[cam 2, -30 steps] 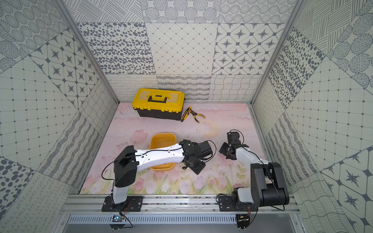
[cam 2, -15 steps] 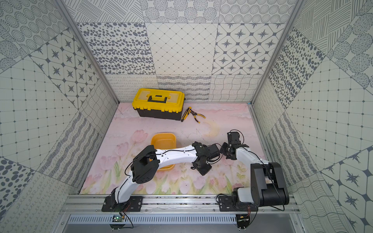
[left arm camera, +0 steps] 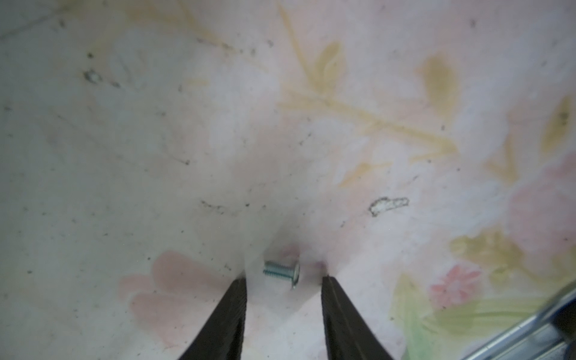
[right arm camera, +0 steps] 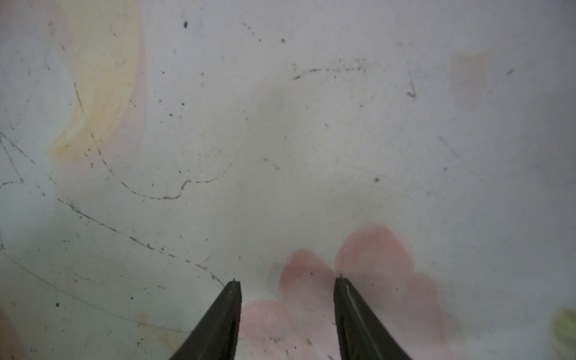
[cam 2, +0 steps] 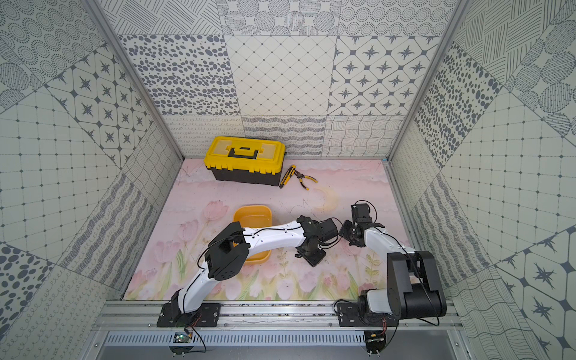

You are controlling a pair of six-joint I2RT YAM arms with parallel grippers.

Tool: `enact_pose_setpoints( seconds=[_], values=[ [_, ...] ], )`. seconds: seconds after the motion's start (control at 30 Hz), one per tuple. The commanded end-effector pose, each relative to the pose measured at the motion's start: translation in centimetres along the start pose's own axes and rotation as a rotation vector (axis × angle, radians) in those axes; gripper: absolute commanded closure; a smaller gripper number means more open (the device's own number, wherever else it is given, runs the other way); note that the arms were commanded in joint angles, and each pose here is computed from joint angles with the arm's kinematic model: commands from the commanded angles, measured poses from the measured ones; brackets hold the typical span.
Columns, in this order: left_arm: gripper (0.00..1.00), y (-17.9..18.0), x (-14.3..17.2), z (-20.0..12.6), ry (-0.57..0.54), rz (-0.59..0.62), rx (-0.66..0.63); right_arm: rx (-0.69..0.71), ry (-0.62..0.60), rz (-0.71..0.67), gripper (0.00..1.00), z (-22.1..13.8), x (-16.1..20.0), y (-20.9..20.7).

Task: Put the screws on the desktop into the storage box
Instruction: Pick up the screw from the center of the board.

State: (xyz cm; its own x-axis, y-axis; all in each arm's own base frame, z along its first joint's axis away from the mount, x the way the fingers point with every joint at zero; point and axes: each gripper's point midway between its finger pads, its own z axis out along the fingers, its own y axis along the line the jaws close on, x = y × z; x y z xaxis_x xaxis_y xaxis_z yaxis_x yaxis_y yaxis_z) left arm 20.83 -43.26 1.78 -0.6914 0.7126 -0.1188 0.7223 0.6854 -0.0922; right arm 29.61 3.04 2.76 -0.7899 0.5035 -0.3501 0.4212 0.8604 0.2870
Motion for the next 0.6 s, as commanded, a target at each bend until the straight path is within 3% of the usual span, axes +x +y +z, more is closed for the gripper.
enact_pose_setpoints(
  seconds=[0.0, 0.57],
  values=[
    [0.55, 0.9, -0.3, 1.2, 0.013, -0.002, -0.025, -0.006, 0.013, 0.003, 0.48, 0.1, 0.2, 0.0],
    [0.73, 1.1, 0.7, 1.9, 0.057, -0.003, -0.034, -0.009, 0.013, 0.004, 0.48, 0.1, 0.2, 0.0]
  ],
)
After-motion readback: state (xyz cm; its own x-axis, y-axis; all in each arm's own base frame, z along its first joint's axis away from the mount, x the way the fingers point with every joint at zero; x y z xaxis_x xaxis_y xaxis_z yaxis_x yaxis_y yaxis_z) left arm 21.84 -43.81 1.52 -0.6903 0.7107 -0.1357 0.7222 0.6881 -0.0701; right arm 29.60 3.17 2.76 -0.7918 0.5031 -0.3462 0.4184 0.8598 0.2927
